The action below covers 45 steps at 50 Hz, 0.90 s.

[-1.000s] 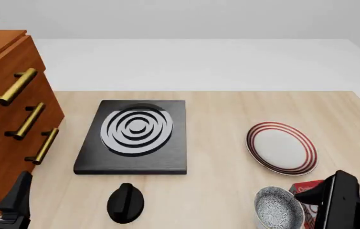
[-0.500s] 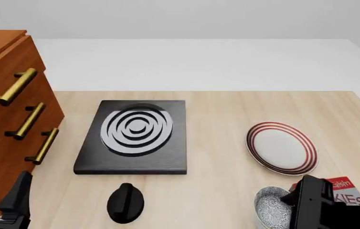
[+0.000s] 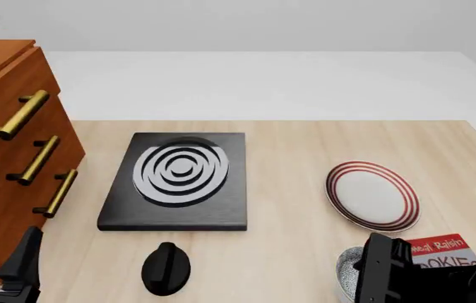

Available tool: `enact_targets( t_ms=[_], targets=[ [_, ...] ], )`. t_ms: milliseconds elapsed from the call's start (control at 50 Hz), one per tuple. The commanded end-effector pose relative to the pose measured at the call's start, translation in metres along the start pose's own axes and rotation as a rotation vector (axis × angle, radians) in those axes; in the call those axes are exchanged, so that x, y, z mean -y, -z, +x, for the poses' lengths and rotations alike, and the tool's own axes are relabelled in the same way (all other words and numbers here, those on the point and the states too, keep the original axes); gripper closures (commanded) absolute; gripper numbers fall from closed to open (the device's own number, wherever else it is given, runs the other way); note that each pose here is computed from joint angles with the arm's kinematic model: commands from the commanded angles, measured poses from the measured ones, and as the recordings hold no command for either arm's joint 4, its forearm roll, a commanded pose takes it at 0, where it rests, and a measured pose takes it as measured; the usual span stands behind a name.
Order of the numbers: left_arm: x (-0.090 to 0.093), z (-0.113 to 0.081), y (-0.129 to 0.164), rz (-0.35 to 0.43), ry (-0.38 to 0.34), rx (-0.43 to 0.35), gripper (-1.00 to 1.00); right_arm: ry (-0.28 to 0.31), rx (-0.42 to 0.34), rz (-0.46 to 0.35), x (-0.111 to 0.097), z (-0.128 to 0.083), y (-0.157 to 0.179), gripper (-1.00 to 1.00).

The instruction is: Pick the akita bowl on the ramekin and place it on the plate.

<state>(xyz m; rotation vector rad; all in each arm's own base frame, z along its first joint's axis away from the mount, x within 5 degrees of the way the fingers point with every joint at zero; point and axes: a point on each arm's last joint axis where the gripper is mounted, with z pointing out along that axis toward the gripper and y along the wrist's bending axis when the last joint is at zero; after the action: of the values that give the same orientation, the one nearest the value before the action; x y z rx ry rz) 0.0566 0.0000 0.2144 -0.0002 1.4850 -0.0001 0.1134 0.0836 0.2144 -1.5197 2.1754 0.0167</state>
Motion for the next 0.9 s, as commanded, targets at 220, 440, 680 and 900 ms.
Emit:
enact_targets(
  t_ms=[220, 440, 680, 900],
  targets=[
    [0.0, 0.0, 0.0, 0.0, 0.0, 0.0, -1.0, -0.044, -0.035, -0.001, 0.002, 0.008, -0.014, -1.0],
    [0.0, 0.0, 0.0, 0.0, 0.0, 0.0, -1.0, -0.048, -0.059, -0.002, 0.0, 0.018, -0.028, -1.0],
    [0.0, 0.0, 0.0, 0.0, 0.0, 0.0, -1.0, -0.057, -0.086, -0.006, -0.001, 0.026, -0.036, -1.0],
    [0.0, 0.0, 0.0, 0.0, 0.0, 0.0, -1.0, -0.074, -0.083, 0.017, 0.004, 0.03, -0.033, -1.0]
  ],
)
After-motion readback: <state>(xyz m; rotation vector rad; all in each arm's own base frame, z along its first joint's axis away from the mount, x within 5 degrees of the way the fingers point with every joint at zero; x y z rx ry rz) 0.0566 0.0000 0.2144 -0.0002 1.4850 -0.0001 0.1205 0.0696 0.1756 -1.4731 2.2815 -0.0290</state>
